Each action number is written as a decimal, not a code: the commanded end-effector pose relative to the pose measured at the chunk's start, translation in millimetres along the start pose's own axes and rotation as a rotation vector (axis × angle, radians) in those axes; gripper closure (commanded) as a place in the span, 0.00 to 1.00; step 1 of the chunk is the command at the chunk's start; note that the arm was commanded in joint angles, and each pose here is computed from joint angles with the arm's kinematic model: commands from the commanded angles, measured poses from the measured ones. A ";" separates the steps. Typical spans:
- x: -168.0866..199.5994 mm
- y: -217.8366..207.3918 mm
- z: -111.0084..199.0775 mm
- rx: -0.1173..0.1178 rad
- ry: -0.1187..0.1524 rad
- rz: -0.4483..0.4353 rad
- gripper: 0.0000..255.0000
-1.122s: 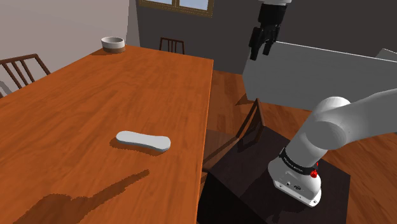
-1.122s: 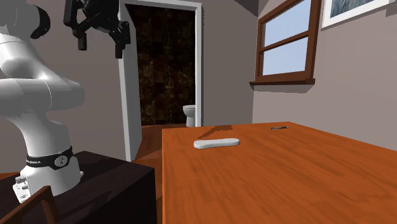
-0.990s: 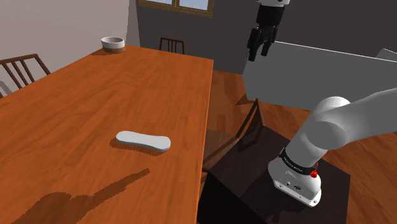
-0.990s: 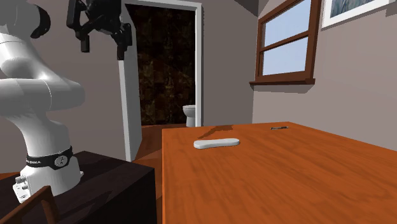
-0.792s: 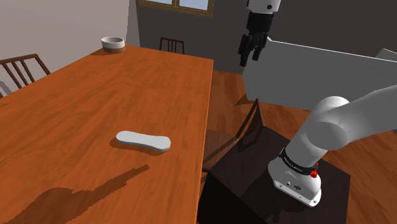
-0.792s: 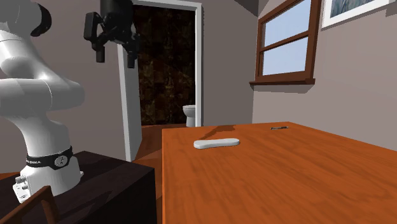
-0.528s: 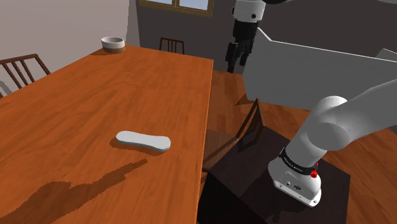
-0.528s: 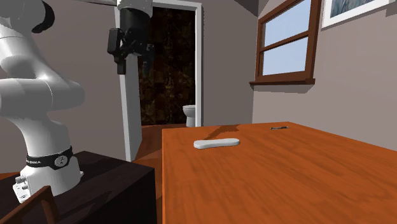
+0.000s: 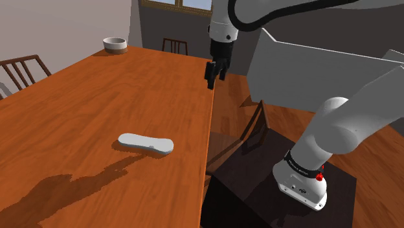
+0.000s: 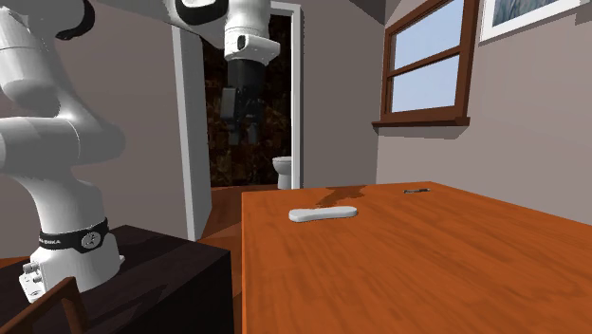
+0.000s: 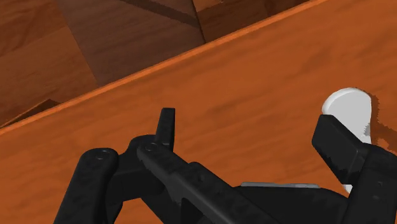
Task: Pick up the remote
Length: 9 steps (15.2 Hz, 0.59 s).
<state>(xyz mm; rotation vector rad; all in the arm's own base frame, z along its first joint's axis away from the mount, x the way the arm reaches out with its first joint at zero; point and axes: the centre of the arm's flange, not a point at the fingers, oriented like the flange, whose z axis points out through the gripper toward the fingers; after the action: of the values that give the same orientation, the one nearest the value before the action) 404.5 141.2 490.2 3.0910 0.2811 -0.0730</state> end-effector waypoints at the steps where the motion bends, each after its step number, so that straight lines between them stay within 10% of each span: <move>1: 15.9 -19.2 13.5 0.001 0.005 -0.033 0.00; 9: 68.4 -91.3 67.5 0.001 0.020 -0.161 0.00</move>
<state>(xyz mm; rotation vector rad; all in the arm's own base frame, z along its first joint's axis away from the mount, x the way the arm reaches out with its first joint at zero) 447.7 231.7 423.6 3.0680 0.5040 -0.0506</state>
